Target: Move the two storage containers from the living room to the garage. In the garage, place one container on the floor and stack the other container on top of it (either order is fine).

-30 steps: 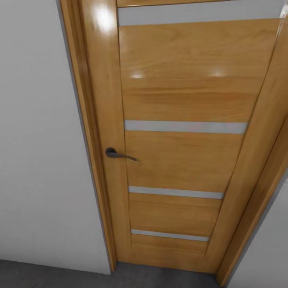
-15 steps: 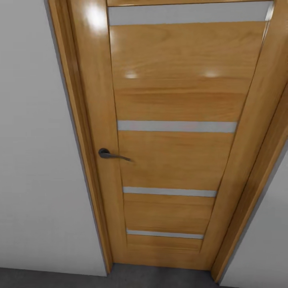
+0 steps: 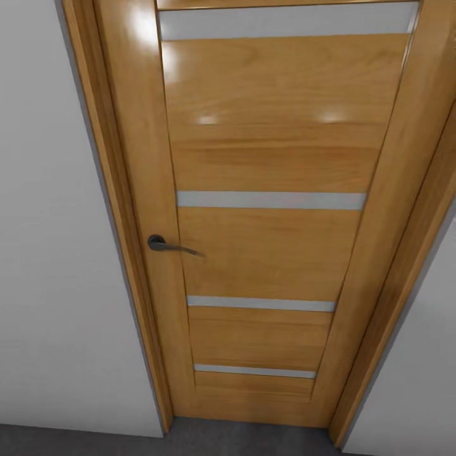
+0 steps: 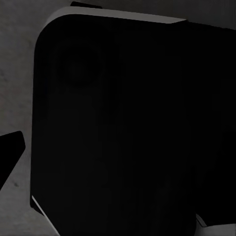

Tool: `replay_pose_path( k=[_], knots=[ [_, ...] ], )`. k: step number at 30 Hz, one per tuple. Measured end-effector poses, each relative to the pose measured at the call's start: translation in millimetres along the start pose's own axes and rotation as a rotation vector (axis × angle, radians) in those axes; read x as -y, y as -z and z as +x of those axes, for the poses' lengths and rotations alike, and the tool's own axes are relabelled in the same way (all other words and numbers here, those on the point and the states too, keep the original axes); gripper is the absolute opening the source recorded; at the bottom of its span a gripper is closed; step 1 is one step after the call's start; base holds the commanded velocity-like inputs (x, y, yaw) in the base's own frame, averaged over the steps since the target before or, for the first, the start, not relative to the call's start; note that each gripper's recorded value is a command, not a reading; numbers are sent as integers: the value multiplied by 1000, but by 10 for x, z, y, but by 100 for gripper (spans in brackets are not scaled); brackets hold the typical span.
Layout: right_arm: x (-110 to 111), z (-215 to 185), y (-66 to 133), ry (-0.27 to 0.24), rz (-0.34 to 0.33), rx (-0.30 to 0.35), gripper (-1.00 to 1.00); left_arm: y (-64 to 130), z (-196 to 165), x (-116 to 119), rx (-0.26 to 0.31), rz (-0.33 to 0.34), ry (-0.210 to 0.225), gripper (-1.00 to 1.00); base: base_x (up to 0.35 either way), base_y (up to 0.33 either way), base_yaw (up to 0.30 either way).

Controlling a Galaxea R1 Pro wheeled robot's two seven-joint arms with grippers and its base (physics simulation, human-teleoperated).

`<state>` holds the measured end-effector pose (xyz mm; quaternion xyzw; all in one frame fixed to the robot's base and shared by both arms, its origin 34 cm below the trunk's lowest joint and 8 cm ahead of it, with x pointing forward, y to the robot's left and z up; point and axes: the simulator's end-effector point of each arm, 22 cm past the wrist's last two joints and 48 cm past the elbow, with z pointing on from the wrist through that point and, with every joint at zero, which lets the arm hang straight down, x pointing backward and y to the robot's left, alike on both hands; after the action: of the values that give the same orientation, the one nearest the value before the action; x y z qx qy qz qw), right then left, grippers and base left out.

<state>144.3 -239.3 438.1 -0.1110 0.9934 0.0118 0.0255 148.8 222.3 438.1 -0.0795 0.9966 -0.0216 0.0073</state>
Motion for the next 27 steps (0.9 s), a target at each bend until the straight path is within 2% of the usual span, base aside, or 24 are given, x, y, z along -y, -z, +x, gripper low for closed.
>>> replay_pose_path(
  k=[27],
  knots=[
    [-3, -24, 0, 25, -4, 12, 100, 0, 0, 1, 0, 0, 0, 100, 0, -16, 0]
  ],
)
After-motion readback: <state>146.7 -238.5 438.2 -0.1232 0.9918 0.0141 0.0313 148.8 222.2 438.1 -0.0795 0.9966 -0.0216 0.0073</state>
